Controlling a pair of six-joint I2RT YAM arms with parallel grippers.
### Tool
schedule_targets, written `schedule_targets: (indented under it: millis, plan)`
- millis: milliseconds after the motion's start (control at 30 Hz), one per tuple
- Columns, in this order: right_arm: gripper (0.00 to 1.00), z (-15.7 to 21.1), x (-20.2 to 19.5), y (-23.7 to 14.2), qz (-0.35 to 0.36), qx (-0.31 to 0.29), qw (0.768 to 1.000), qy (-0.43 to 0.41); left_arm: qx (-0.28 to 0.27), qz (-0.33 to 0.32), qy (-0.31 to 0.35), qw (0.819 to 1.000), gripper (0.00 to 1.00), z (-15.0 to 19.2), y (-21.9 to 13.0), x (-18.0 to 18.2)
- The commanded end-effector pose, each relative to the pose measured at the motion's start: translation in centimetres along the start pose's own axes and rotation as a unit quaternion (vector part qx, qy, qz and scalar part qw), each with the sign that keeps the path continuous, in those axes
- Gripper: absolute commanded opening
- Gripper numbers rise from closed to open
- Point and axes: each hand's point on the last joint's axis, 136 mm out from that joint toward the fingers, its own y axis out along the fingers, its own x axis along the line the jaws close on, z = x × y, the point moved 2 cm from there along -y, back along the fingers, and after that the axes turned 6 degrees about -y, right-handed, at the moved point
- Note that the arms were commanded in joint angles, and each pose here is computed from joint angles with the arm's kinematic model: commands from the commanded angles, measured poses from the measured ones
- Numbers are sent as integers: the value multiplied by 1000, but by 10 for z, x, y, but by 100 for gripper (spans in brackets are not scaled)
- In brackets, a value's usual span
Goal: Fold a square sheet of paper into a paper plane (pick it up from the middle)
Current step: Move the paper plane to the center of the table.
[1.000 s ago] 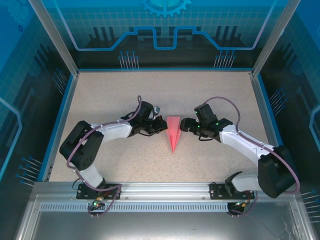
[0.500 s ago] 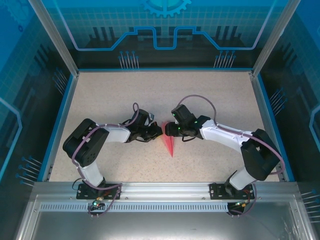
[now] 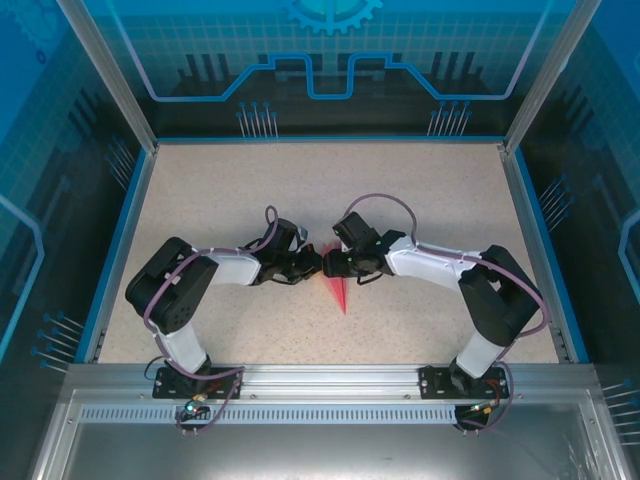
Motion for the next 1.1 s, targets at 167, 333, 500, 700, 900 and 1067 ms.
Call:
schedule_targets:
  millis: [167,333,500,700,900,1067]
  plan:
    - [66,5,-10,11,46,23,998,-20,-2,-31,-4,1000,0,0,2,17]
    - [70,7,-9,14,39,28,998,-26,-2,-37,-6,999,0,0,3,19]
    - [77,14,-12,18,34,36,998,-31,-2,-43,-6,999,0,-1,4,22]
    - [80,17,-13,15,-19,26,999,-17,-2,-46,-9,999,0,-1,5,23]
    - [80,24,-1,11,-87,29,995,-29,0,-39,-6,999,0,-1,4,18]
    - [78,26,7,4,-117,32,992,-26,0,-36,-6,999,0,-2,4,15]
